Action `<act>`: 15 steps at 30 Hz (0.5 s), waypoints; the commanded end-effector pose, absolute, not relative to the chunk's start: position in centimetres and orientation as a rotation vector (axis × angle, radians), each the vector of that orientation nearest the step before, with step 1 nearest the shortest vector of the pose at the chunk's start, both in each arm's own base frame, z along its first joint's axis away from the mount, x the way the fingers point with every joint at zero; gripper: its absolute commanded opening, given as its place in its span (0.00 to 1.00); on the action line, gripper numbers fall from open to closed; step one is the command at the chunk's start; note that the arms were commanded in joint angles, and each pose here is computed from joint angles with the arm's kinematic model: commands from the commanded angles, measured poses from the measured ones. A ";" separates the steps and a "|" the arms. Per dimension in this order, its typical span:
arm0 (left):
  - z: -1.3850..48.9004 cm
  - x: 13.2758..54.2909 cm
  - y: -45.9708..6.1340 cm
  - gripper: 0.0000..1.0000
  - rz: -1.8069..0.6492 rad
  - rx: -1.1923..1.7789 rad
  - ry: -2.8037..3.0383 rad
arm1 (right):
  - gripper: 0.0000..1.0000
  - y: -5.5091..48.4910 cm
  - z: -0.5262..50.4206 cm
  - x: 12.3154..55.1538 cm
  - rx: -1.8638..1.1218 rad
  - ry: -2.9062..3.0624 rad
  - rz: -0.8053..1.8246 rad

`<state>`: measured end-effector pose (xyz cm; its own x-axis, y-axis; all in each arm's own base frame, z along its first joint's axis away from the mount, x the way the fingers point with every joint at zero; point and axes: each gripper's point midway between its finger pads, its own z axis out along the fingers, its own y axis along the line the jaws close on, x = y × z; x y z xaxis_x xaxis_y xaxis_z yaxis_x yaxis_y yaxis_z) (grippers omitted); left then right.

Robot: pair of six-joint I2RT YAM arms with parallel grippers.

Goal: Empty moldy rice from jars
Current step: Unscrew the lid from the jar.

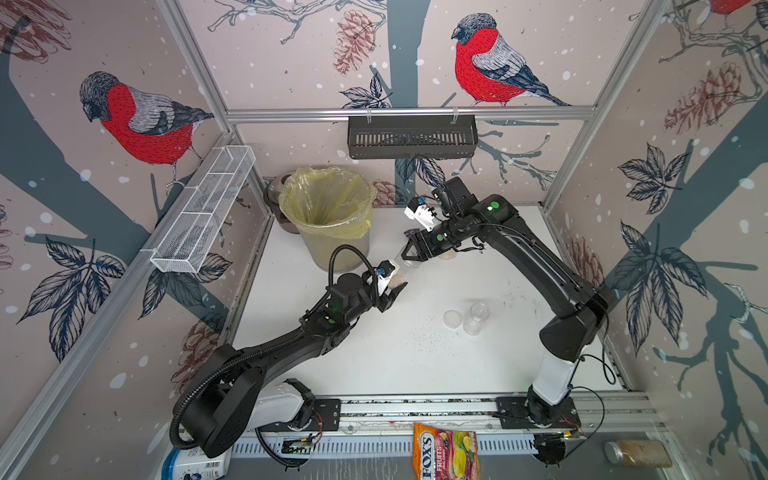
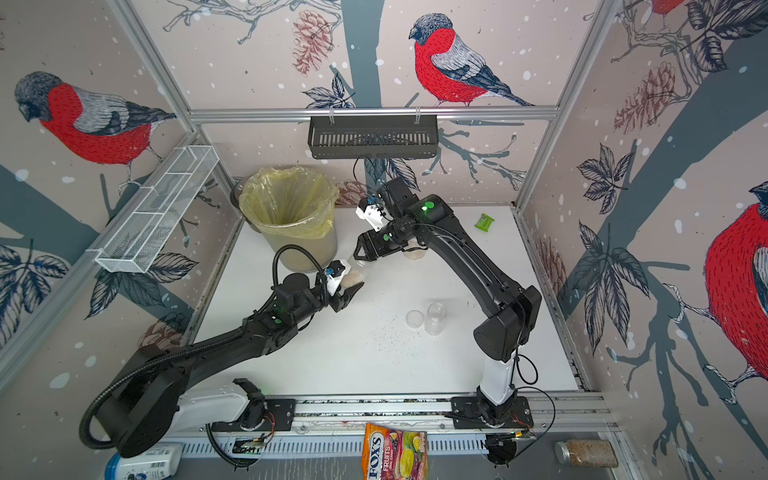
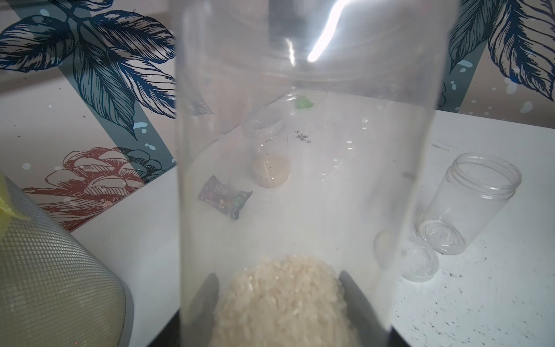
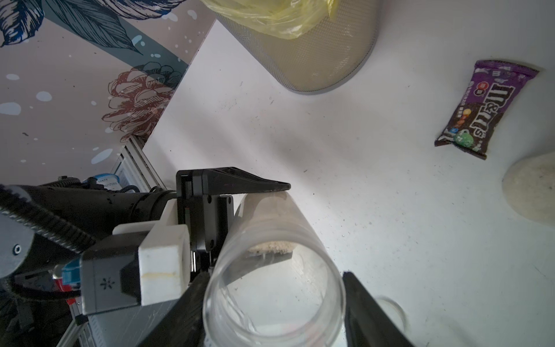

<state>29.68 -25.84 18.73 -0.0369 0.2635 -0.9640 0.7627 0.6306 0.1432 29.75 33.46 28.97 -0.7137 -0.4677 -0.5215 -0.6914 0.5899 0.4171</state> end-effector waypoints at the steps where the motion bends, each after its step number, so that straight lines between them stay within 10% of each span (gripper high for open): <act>1: 18.2 28.9 -26.1 0.00 -0.527 0.912 1.605 | 0.33 33.6 29.5 30.2 -1.094 2.322 0.846; 15: 17.3 28.9 -25.5 0.00 -0.519 0.913 1.646 | 0.35 32.4 29.5 30.2 -1.377 2.163 0.846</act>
